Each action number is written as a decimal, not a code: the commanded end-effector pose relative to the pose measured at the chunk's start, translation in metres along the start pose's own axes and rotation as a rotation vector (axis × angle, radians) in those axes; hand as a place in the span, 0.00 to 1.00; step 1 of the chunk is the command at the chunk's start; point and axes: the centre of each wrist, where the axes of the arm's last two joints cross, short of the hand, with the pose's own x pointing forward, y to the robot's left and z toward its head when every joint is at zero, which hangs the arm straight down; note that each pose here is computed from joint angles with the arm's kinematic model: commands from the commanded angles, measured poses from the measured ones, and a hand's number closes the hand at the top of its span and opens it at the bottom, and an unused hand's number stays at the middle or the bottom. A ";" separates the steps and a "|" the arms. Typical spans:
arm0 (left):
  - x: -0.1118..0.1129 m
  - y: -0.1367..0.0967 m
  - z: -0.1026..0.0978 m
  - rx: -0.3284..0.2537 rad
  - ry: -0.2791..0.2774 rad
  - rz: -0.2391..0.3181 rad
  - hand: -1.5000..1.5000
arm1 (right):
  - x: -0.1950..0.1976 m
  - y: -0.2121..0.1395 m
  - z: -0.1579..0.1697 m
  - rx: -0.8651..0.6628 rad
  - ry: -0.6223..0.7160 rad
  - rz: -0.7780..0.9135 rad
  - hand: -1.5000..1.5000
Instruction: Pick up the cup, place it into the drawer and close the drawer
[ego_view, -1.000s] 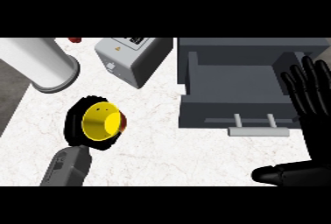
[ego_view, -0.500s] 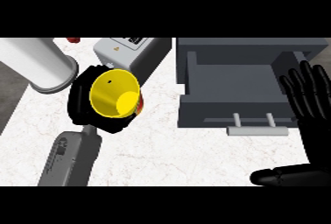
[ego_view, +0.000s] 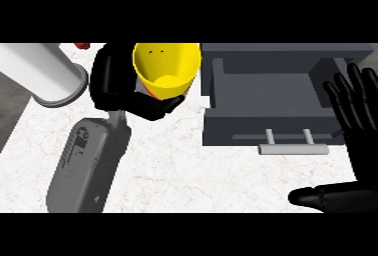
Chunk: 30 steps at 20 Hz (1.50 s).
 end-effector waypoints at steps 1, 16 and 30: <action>-0.002 -0.032 -0.023 -0.009 0.030 -0.045 1.00 | 0.005 -0.003 0.007 0.018 -0.004 0.005 0.00; -0.024 -0.072 -0.081 -0.048 0.101 -0.144 1.00 | -0.003 0.001 -0.010 0.026 -0.003 0.011 0.00; -0.054 -0.101 -0.082 -0.044 0.211 -0.203 1.00 | -0.019 -0.003 -0.015 0.044 -0.015 -0.005 0.00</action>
